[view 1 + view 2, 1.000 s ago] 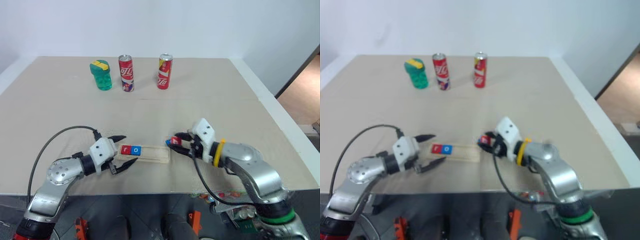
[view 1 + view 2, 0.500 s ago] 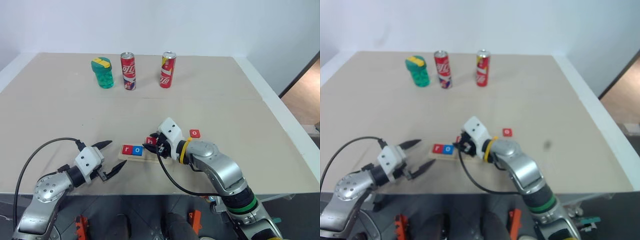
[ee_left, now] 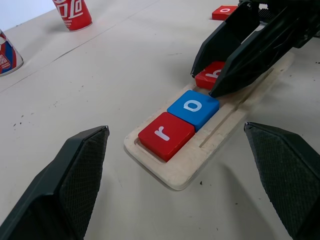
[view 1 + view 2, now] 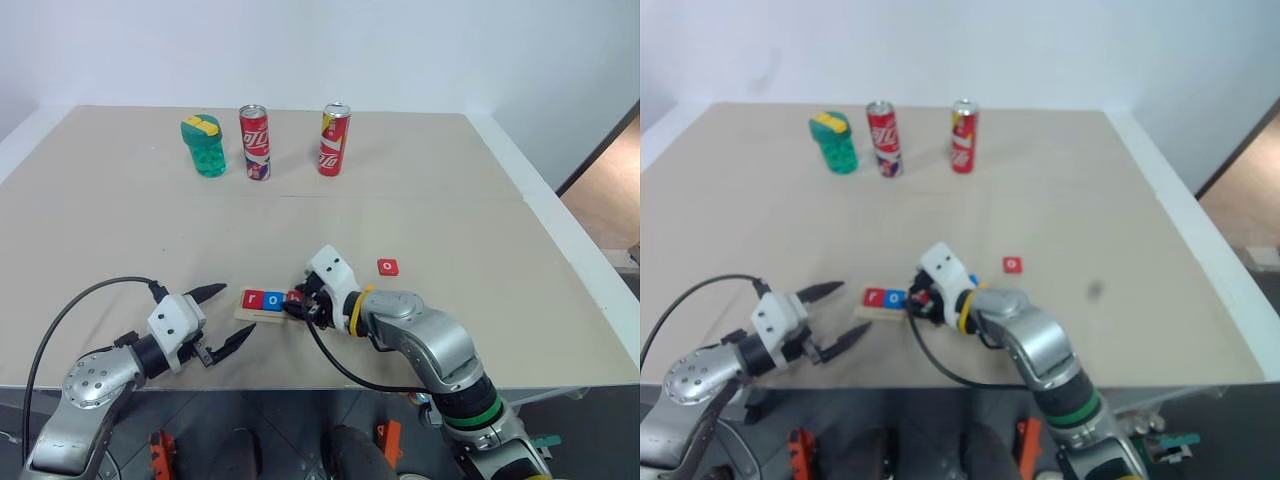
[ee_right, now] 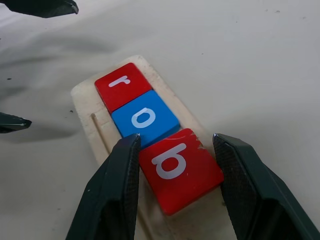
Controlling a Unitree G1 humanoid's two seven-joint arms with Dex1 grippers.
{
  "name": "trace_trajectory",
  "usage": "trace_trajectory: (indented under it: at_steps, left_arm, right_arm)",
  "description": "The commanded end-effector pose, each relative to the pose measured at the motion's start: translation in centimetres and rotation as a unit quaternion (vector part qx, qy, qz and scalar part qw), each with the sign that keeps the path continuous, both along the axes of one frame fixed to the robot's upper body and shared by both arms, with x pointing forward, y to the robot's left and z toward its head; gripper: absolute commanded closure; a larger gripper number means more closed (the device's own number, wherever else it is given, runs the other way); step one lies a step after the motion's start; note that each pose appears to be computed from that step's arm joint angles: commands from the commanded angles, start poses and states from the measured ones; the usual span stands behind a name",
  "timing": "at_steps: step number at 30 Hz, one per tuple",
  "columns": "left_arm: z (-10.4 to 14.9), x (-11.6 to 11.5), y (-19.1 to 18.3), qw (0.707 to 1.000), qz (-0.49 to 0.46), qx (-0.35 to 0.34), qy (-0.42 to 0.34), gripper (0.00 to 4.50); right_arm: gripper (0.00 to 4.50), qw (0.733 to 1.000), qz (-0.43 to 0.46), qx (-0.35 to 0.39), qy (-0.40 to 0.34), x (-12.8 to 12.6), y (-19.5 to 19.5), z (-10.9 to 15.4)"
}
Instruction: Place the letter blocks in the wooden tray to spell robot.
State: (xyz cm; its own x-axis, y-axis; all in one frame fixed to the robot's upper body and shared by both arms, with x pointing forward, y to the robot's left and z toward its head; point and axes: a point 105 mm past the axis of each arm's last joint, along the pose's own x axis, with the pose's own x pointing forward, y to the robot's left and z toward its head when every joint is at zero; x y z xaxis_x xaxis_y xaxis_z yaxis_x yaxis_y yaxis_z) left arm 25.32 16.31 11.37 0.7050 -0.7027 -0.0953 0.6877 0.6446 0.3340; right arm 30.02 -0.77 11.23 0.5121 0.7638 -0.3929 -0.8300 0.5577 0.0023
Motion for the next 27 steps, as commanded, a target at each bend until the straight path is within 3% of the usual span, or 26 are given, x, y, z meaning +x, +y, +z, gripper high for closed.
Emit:
trace_trajectory:
  at_steps: [1,2,4,9,13,19,22,27]
  left_arm:
    - [1.1,-0.1,-0.1,1.000,-0.006,0.009,-0.021,0.00]
    - [1.1,-0.1,-0.1,1.000,-0.005,0.009,-0.021,0.00]
    - [1.0,-0.1,-0.2,1.000,-0.006,0.010,-0.018,0.00]
    - [0.8,-0.2,-0.3,1.000,-0.011,0.016,-0.015,0.00]
    - [0.7,-0.2,-0.3,1.000,-0.012,0.018,-0.013,0.00]
    - [0.7,-0.7,-1.0,0.999,-0.047,0.011,-0.001,0.00]
    - [0.6,-1.8,-2.0,0.994,-0.103,0.013,0.027,0.00]
    - [0.6,-2.2,-2.3,0.991,-0.128,0.017,0.042,0.00]
  right_arm:
    - [2.77,1.000,0.011,0.016,-0.018,-0.5,0.7,1.3]
    - [2.77,1.000,0.009,0.018,-0.018,-0.4,0.7,1.3]
    - [1.74,1.000,0.007,0.021,-0.018,-0.4,0.8,1.4]
    - [0.05,0.999,0.006,0.032,-0.021,-0.4,1.0,1.8]
    - [0.05,0.998,-0.002,0.043,-0.037,0.0,0.8,2.7]
    - [0.05,0.991,-0.015,0.093,-0.098,1.2,-2.3,7.4]
    - [0.85,0.992,0.070,0.070,-0.083,-0.7,-5.4,6.1]
    - [2.72,0.988,0.143,0.038,-0.052,-2.6,-5.9,3.7]
